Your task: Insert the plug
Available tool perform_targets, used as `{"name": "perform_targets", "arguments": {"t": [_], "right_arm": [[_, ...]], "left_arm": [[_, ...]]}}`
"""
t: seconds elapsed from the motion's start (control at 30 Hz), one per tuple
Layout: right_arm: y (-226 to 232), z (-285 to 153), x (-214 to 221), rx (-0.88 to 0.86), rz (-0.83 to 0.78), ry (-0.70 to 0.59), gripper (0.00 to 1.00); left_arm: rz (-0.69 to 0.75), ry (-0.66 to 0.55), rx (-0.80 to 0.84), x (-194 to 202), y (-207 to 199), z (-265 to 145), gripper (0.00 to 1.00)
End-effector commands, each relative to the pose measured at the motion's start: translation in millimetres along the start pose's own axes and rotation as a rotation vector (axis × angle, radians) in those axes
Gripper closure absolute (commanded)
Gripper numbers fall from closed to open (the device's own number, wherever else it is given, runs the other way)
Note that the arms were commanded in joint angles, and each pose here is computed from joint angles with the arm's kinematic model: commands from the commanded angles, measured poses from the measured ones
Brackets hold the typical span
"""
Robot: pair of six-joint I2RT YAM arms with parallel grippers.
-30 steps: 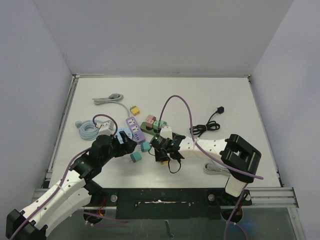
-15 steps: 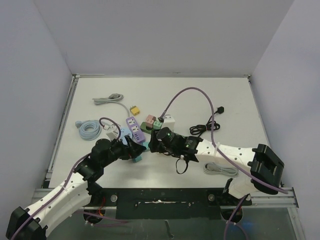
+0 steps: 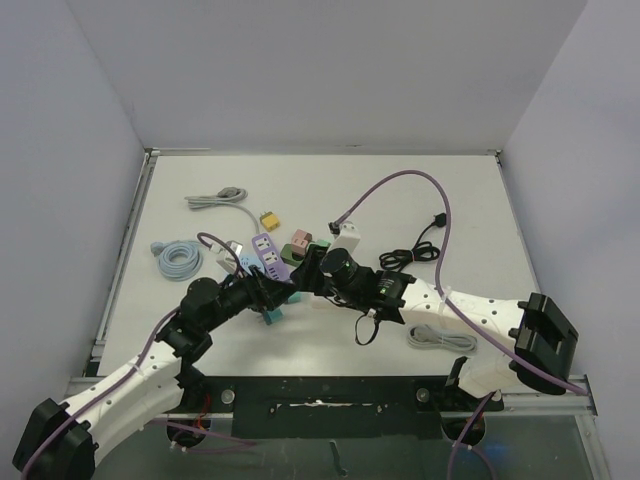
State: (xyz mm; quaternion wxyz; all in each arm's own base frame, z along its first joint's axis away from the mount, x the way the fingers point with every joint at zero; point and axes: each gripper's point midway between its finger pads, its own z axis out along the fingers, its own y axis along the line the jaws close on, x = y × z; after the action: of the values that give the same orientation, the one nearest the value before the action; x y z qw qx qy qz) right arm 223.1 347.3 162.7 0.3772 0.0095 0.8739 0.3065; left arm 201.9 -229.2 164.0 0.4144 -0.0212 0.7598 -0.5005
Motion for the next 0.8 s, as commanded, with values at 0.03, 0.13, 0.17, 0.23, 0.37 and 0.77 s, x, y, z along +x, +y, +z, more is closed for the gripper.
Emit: {"name": "perform_targets", "arguments": {"t": [0.03,0.13,0.17,0.23,0.37,0.77], "right_arm": [[34,-12,-25,-0.110,0.080,-0.067,0.53],[38,-12,-26,-0.119,0.084,-0.064,0.53],[39,-12,-26,-0.123,0.086,-0.064,0.53],[41,-11,-25,-0.130,0.087,-0.058,0.52],[48,-9,-22,-0.162,0.080,-0.042,0.52],[57,-37,-39,-0.363,0.055,-0.094,0.22]], "left_arm": [[-0.003,-0.126,0.150,-29,-34,3,0.43],[-0.010,-0.127,0.141,-30,-32,6,0.43],[-0.014,-0.128,0.134,-30,-30,8,0.43],[-0.026,-0.134,0.124,-31,-28,9,0.43],[-0.042,-0.158,0.132,-37,-31,12,0.54],[-0.039,-0.163,0.197,-45,-51,5,0.79]]}}
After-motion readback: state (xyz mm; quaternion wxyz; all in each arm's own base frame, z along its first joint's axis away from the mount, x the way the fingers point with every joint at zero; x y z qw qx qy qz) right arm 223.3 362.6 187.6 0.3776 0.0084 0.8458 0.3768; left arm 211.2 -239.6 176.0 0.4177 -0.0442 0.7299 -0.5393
